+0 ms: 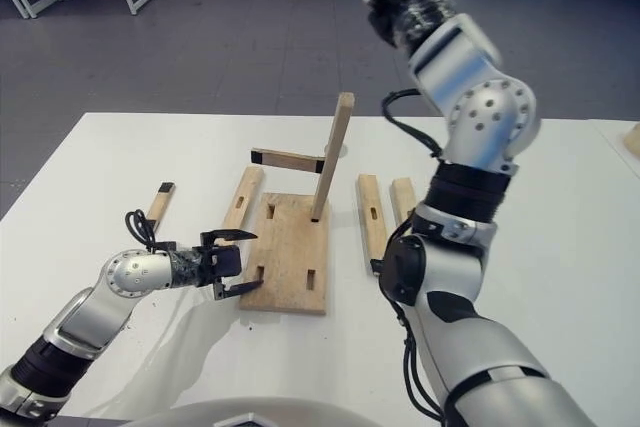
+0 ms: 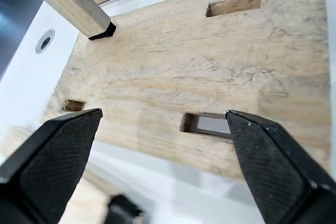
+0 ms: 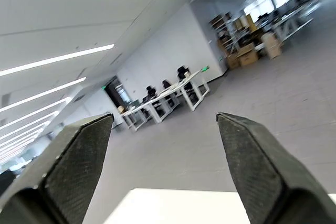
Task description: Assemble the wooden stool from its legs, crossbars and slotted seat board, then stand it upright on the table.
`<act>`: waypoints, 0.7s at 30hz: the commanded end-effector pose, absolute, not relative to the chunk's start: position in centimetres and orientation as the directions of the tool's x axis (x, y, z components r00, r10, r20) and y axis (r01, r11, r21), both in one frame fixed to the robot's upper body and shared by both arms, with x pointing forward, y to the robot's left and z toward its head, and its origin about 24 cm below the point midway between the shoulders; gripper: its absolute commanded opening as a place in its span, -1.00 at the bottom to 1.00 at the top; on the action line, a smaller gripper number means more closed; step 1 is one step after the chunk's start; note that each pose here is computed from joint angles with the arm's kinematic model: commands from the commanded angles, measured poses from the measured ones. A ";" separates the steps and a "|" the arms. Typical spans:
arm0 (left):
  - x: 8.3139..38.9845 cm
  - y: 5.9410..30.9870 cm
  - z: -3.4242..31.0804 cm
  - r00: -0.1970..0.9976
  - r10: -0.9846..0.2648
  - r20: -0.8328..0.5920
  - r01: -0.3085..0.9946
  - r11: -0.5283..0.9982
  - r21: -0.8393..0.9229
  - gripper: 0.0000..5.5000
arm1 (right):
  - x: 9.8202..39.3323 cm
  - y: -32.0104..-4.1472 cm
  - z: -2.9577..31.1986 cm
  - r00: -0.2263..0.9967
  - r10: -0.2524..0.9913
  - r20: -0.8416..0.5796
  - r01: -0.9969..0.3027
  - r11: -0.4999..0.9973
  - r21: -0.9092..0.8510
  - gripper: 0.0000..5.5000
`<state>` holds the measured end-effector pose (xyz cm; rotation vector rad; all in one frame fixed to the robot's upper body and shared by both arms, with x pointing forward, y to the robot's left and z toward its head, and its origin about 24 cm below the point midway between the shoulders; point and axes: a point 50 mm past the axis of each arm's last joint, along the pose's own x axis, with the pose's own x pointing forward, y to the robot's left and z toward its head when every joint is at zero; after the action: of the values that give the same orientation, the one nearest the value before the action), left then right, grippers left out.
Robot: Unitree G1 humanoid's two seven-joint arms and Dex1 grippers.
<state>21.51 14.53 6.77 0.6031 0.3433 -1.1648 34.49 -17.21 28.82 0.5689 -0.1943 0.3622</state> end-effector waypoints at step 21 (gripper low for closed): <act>25.1 16.3 14.3 0.867 -0.460 -0.189 0.474 0.880 0.031 0.60 | 23.0 -23.9 10.0 0.914 0.046 -0.403 0.032 0.982 0.184 0.99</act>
<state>25.19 16.41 14.26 0.0876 0.1783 -0.5085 23.76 -23.66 11.01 0.2324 0.3461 -0.0154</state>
